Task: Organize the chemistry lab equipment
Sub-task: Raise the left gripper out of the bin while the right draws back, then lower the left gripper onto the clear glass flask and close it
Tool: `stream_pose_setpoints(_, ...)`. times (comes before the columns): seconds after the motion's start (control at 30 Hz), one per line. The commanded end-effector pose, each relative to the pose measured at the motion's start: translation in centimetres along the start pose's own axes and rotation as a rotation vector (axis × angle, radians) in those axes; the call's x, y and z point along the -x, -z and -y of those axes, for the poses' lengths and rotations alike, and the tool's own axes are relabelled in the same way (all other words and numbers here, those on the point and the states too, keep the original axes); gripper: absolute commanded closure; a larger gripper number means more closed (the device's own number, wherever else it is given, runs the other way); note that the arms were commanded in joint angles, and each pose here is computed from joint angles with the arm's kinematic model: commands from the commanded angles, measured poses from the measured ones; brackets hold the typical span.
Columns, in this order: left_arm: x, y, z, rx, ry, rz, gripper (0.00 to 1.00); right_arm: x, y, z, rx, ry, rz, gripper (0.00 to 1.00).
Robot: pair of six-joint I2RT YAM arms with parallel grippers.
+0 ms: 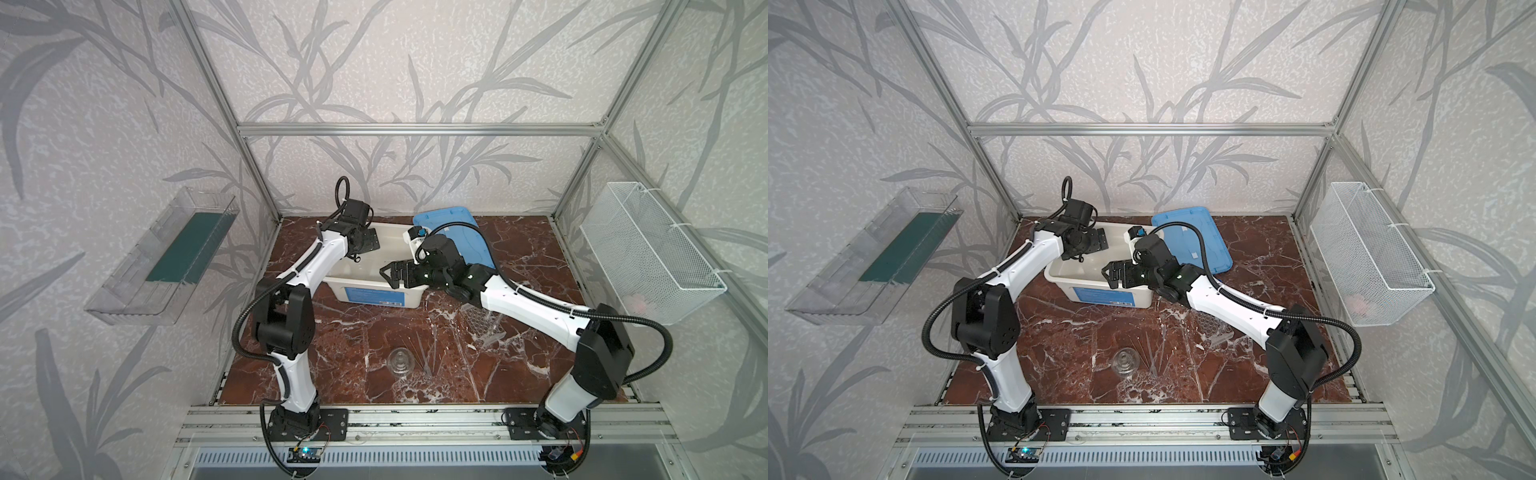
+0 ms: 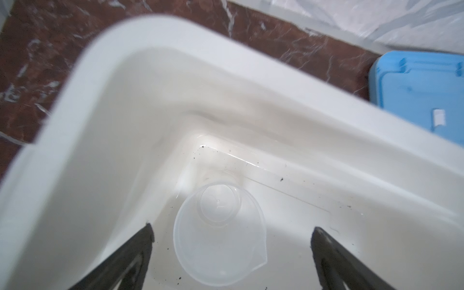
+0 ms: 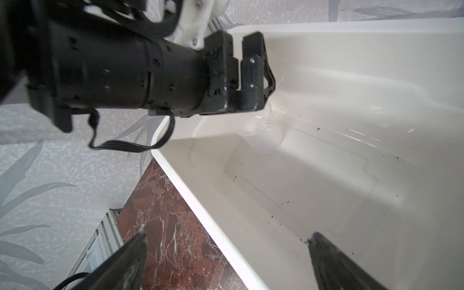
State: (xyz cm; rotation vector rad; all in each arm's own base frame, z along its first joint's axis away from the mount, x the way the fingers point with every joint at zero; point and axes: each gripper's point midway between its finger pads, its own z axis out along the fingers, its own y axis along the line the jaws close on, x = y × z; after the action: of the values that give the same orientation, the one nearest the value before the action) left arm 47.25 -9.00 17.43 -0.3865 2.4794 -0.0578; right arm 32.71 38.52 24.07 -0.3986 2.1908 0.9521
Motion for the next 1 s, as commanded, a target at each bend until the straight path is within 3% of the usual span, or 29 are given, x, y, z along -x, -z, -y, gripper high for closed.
stream_pose_setpoints(0.0,1.5,3.4,-0.3,-0.016,-0.007,0.058,0.01,1.8,3.2,-1.4,0.01,0.05,0.053,0.02)
stream_pose_setpoints(0.17,3.2,10.9,0.7,-0.099,-0.062,0.155,0.01,2.2,6.9,-1.7,-0.006,0.105,0.055,0.01)
stream_pose_setpoints(0.27,2.7,15.0,1.4,-0.203,-0.12,0.154,0.01,1.3,9.4,-1.1,-0.018,0.138,0.037,0.01)
stream_pose_setpoints(0.4,-1.6,19.8,3.2,-0.423,-0.251,0.075,0.03,-1.5,12.7,0.7,-0.044,0.128,-0.016,0.01)
stream_pose_setpoints(0.5,-6.3,21.8,3.7,-0.454,-0.375,0.018,0.04,-4.1,14.7,1.8,-0.056,0.133,-0.064,0.01)
stream_pose_setpoints(0.63,-13.7,21.9,3.3,-0.407,-0.525,-0.124,0.03,-6.9,16.9,2.9,-0.082,0.143,-0.122,0.01)
stream_pose_setpoints(0.77,-20.1,20.7,3.1,-0.441,-0.539,-0.212,0.01,-9.3,17.9,4.0,-0.094,0.129,-0.143,0.01)
stream_pose_setpoints(0.97,-26.6,18.2,3.6,-0.464,-0.504,-0.257,0.01,-11.6,18.2,5.0,-0.09,0.078,-0.158,0.01)
